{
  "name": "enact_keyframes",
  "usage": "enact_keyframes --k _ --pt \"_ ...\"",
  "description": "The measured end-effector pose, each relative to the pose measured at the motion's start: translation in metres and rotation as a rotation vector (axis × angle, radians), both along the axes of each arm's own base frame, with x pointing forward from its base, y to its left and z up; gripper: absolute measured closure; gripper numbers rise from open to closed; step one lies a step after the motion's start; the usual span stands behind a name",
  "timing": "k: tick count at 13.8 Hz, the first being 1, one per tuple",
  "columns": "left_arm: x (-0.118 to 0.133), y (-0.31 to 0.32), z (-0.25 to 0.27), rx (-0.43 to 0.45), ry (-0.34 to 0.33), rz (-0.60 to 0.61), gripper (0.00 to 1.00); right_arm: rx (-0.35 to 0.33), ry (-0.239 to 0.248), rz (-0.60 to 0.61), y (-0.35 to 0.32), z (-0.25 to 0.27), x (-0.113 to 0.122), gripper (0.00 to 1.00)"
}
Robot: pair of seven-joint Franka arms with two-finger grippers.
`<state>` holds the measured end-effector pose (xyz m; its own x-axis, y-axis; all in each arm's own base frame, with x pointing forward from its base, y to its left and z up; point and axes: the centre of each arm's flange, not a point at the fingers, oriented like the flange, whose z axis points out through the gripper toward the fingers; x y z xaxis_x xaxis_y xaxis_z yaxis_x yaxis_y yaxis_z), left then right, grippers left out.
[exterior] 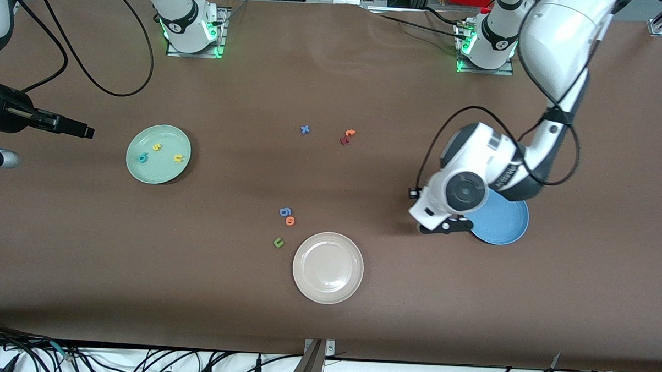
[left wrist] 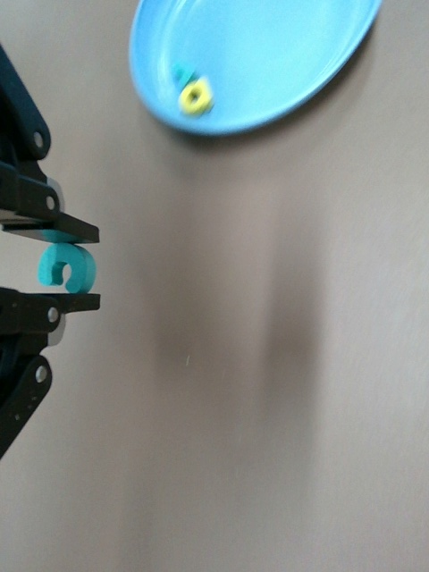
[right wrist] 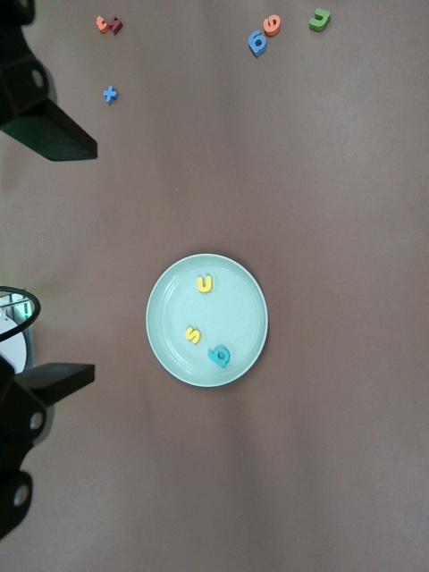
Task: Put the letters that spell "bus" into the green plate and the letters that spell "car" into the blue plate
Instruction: 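Drop the u on the green plate while the left gripper lifts c, then release the c on the blue plate while the right gripper returns to rest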
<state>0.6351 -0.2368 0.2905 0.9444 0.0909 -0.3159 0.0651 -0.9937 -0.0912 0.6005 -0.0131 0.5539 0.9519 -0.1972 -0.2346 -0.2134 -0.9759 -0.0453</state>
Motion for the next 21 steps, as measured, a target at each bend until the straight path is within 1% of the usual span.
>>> enact_keyframes --k 3,6,8,9,12,13,14,15,16,18,19,21 --pt "0.014 0.049 -0.002 -0.044 0.016 -0.061 0.74 -0.007 -0.005 0.001 0.002 0.001 0.001 0.0" --pt "0.024 0.091 -0.004 -0.076 0.022 -0.104 0.74 -0.034 -0.05 -0.004 0.002 0.02 0.004 0.01" --pt "0.029 0.114 -0.01 -0.078 0.008 -0.116 0.74 -0.031 -0.071 -0.004 -0.004 0.029 0.005 0.01" --pt "0.03 0.125 -0.018 -0.086 -0.009 -0.123 0.74 -0.029 -0.084 -0.005 -0.01 0.035 0.005 0.01" --pt "0.026 0.151 -0.048 -0.111 -0.047 -0.121 0.74 -0.056 -0.137 -0.002 -0.023 0.057 -0.002 0.01" --pt "0.025 0.155 -0.055 -0.103 -0.058 -0.133 0.74 -0.056 -0.149 0.001 -0.021 0.063 -0.006 0.01" --pt "0.024 0.157 -0.059 -0.086 -0.079 -0.15 0.74 -0.055 -0.167 0.003 -0.02 0.066 -0.008 0.01" --pt "0.024 0.158 -0.063 -0.081 -0.111 -0.162 0.74 -0.054 -0.192 0.001 -0.021 0.064 -0.011 0.01" --pt "0.021 0.158 -0.067 -0.084 -0.147 -0.17 0.74 -0.053 -0.205 -0.001 -0.022 0.06 -0.013 0.01" --pt "0.008 0.158 -0.077 -0.08 -0.21 -0.2 0.74 -0.052 -0.203 -0.001 -0.022 0.051 -0.018 0.0" --pt "0.001 0.162 -0.081 -0.072 -0.227 -0.213 0.74 -0.051 -0.199 -0.001 -0.022 0.048 -0.018 0.0" --pt "-0.007 0.171 -0.081 -0.062 -0.24 -0.22 0.74 -0.051 -0.196 0.0 -0.021 0.043 -0.017 0.0"
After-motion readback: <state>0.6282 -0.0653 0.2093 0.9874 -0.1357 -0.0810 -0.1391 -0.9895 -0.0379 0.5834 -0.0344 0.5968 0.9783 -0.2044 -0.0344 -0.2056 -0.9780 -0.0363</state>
